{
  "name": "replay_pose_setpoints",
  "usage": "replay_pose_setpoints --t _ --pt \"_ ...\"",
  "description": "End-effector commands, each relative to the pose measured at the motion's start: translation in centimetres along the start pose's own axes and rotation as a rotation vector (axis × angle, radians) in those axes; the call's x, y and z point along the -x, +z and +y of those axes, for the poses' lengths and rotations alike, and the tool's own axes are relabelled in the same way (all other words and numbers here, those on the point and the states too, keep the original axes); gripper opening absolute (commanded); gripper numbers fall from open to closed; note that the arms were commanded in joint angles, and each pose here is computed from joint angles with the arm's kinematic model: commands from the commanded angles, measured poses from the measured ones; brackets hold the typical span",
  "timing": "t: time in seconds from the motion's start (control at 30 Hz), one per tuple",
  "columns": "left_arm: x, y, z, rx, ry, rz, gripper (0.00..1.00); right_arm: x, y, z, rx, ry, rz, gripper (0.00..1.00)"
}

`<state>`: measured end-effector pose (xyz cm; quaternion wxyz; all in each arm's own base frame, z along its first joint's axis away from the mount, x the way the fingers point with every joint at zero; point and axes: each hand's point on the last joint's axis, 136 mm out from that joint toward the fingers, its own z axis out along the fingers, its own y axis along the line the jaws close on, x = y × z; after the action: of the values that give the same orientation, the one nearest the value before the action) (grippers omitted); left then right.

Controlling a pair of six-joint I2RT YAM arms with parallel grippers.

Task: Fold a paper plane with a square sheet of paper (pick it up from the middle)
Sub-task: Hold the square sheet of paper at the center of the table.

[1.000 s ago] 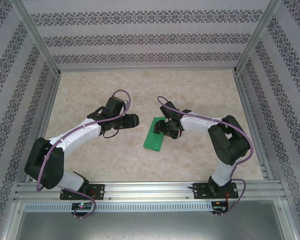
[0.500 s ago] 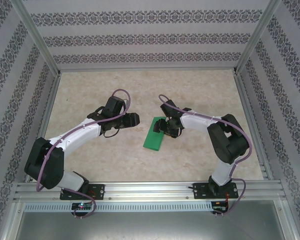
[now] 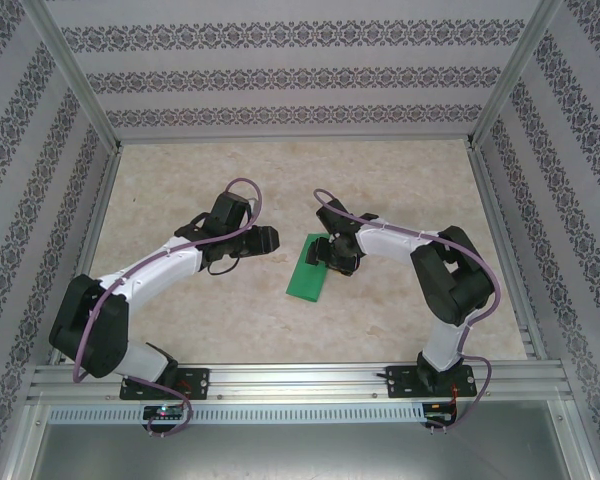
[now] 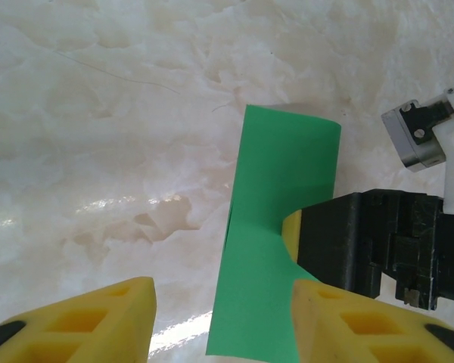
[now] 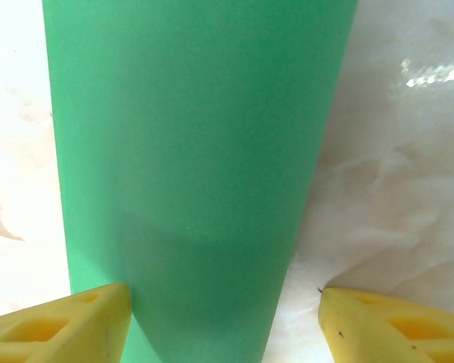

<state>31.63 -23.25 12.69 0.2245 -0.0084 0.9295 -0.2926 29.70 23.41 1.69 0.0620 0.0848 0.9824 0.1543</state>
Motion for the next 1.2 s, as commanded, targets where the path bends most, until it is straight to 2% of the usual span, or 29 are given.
replay_pose_setpoints --t 0.0,0.43,0.57,0.7,0.73,0.93,1.17 --pt "0.1 0.7 -1.6 -0.063 0.011 0.014 0.45 -0.6 3.0 -1.0 -0.045 -0.016 0.014 0.69" --pt "-0.2 1.6 -2.1 -0.081 0.003 0.054 0.42 -0.7 3.3 -1.5 -0.07 0.006 0.015 0.7" --pt "-0.9 2.6 -2.5 -0.099 0.003 0.092 0.32 -0.8 3.4 -1.8 -0.08 0.007 0.017 0.7" --pt "-1.8 4.5 -2.7 -0.106 -0.024 0.16 0.04 -1.0 3.5 -1.9 -0.085 0.004 0.02 0.7" --pt "-2.0 5.0 -2.6 -0.101 -0.038 0.177 0.0 -1.0 3.6 -1.9 -0.088 0.005 0.019 0.7" --pt "-3.4 7.5 -3.5 -0.113 -0.051 0.267 0.0 -1.1 3.9 -1.8 -0.089 0.002 0.022 0.7" --pt "-4.9 9.1 -2.7 -0.068 -0.082 0.326 0.0 -1.2 4.3 -1.6 -0.087 0.001 0.027 0.7"
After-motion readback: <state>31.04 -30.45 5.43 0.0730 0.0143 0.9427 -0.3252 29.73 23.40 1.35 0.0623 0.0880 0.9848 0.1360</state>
